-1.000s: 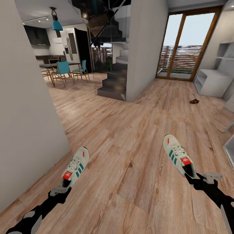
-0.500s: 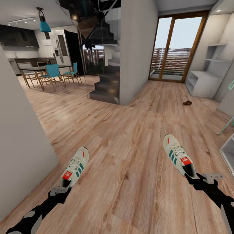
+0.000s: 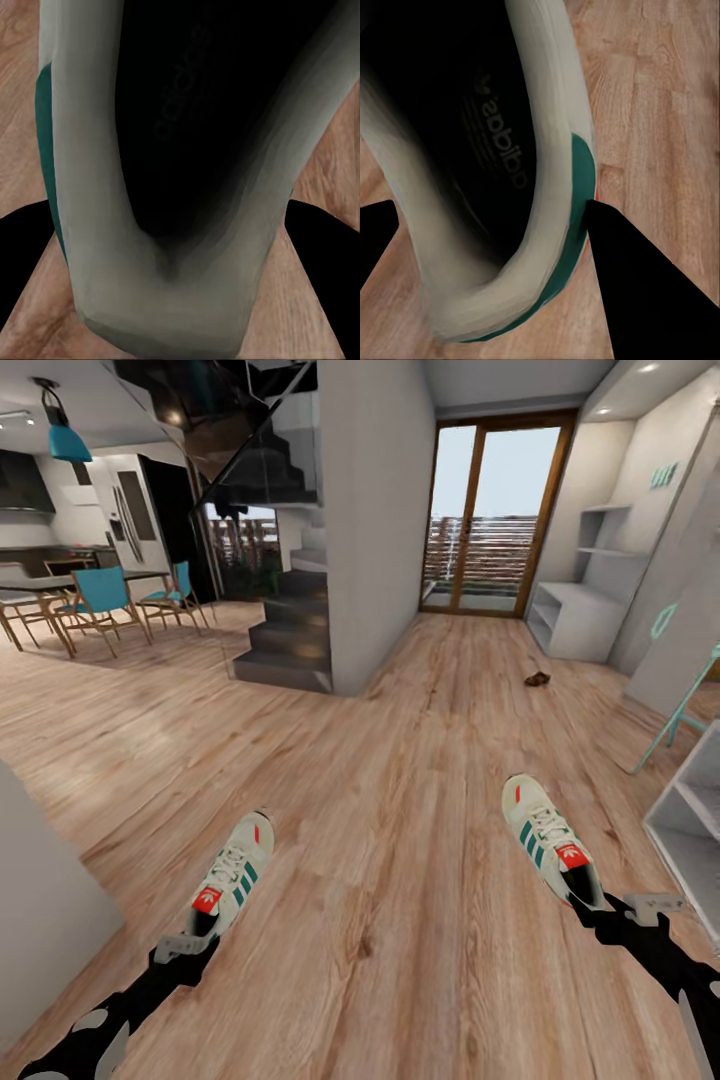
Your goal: Pick up the two gym shoes and the two sandals from the corridor floor and place them onto the hallstand (shoe rack) in the corridor, making sure they are on the rack and not on the floor. Arrange them so the two gym shoes are next to each other and the two sandals are next to each other.
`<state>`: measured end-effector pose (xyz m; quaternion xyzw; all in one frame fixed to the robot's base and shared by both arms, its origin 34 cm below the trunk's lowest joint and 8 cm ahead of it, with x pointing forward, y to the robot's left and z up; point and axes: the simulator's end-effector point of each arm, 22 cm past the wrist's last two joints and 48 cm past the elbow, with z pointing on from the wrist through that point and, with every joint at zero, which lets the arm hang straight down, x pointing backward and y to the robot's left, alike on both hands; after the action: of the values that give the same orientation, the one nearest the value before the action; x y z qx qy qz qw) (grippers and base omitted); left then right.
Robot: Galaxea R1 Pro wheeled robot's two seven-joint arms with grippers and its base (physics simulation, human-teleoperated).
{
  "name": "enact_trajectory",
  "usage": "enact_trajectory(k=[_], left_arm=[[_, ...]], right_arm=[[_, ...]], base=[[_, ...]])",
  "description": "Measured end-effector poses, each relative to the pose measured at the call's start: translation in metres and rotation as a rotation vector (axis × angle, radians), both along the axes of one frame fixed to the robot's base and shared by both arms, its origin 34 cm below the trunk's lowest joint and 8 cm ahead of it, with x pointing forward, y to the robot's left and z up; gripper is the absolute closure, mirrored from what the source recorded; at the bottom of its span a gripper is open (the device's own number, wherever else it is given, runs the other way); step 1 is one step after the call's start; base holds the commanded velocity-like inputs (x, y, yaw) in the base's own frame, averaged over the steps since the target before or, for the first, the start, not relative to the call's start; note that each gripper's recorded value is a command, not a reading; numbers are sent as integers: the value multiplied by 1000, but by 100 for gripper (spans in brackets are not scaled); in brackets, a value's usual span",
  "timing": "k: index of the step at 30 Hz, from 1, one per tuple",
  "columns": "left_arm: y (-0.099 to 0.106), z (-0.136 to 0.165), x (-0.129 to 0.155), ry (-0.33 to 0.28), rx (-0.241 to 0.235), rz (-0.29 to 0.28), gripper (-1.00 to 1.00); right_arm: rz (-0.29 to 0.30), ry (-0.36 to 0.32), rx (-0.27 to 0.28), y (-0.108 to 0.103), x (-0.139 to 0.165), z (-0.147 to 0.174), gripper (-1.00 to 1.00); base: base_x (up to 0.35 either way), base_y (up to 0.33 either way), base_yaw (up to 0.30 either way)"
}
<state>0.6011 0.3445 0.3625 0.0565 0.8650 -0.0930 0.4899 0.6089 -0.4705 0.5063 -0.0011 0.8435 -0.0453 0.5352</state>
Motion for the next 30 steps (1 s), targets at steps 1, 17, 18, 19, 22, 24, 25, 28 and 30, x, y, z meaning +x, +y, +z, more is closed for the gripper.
enact_trajectory(k=[1, 17, 18, 19, 22, 24, 25, 28, 30], left_arm=[[0, 1, 0, -1, 0, 0, 100], [11, 9, 6, -21, 26, 44, 100], [11, 9, 6, -22, 27, 44, 100], [11, 10, 6, -23, 27, 44, 100], [11, 10, 7, -24, 27, 44, 100], [11, 11, 7, -25, 27, 44, 100], [11, 11, 7, -25, 27, 45, 100], [11, 11, 7, -25, 27, 45, 100], [11, 11, 7, -25, 27, 45, 100]], right_arm=[[0, -1, 0, 0, 0, 0, 100], [0, -19, 1, 0, 1, 9, 100], [0, -20, 1, 0, 1, 10, 100], [0, -21, 1, 0, 1, 10, 100], [0, -22, 1, 0, 1, 11, 100], [1, -22, 1, 0, 1, 11, 100], [1, -23, 1, 0, 1, 11, 100], [1, -24, 2, 1, 2, 12, 100], [1, -25, 2, 1, 2, 12, 100]], base=[[341, 0, -236], [341, 0, -236], [341, 0, -219], [341, 0, -152], [341, 0, -70], [341, 0, -15], [341, 0, -7], [341, 0, -4], [341, 0, -1]])
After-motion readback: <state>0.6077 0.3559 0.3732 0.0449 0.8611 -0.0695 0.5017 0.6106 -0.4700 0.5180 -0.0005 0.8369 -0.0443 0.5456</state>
